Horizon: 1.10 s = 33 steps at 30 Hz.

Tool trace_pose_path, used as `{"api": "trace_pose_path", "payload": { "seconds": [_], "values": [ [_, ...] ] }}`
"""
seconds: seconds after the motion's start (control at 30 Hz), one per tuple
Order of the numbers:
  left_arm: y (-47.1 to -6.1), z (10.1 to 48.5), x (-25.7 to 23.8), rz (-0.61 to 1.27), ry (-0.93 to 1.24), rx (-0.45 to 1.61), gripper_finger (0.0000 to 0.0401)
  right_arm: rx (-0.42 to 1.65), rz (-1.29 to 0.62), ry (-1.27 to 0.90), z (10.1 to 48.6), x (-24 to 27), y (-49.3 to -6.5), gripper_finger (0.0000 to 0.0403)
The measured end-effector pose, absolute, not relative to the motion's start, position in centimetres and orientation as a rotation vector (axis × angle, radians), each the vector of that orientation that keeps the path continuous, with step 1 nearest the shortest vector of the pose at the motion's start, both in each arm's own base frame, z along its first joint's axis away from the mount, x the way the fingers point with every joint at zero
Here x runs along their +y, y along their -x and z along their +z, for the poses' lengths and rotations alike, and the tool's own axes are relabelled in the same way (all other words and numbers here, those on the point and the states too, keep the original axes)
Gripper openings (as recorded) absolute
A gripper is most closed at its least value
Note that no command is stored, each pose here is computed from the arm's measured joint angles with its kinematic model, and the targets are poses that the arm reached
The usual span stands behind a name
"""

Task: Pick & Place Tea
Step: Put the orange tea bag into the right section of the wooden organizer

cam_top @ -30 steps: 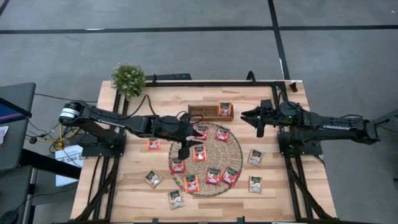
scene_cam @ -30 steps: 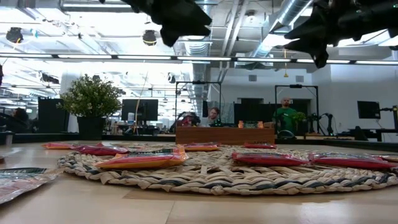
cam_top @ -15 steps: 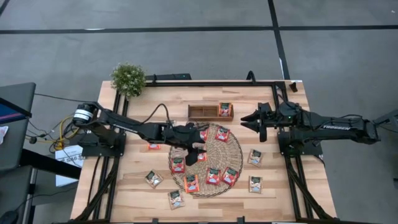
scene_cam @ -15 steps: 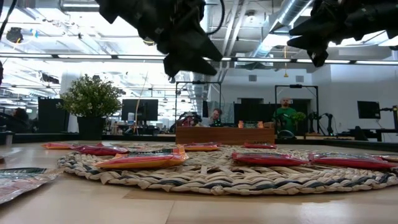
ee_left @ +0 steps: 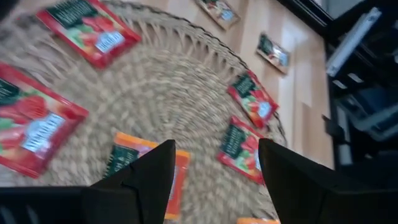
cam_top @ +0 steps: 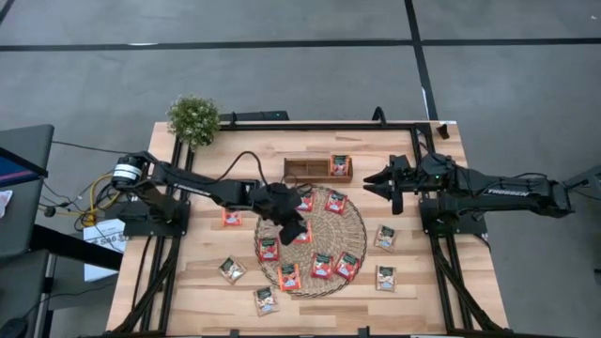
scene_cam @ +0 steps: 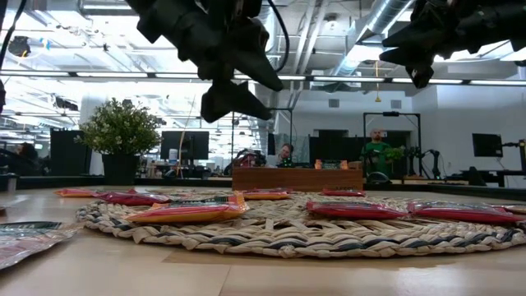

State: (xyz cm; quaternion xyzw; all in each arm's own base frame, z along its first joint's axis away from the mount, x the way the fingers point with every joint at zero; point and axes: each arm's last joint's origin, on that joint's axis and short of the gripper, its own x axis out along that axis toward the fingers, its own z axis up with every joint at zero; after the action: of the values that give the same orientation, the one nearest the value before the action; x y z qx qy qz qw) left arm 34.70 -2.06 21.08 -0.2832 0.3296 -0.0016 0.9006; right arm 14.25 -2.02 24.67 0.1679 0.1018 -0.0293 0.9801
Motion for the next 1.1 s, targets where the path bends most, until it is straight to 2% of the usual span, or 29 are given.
{"api": "trace_pose_path", "payload": {
  "seconds": [0.23, 0.4, 0.73, 1.1],
  "values": [
    [-34.6, 20.9, -2.0, -0.039, 0.521, 0.703, 0.0223, 0.208, -0.060, -0.338, 24.6, -2.0, -14.3, 0.0113],
    [-36.5, 20.7, -2.0, -0.047, 0.419, 0.725, 0.0223, 0.205, -0.059, -0.337, 24.7, -2.0, -14.3, 0.0113],
    [-41.1, 18.9, -1.1, 0.044, 0.173, 1.139, 0.0223, 0.205, -0.060, -0.338, 24.7, -2.0, -14.3, 0.0113],
    [-41.7, 18.3, -1.1, 0.040, 0.153, 1.179, 0.0223, 0.235, -0.056, -0.331, 24.4, -2.0, -14.2, 0.0113]
  ]
}}
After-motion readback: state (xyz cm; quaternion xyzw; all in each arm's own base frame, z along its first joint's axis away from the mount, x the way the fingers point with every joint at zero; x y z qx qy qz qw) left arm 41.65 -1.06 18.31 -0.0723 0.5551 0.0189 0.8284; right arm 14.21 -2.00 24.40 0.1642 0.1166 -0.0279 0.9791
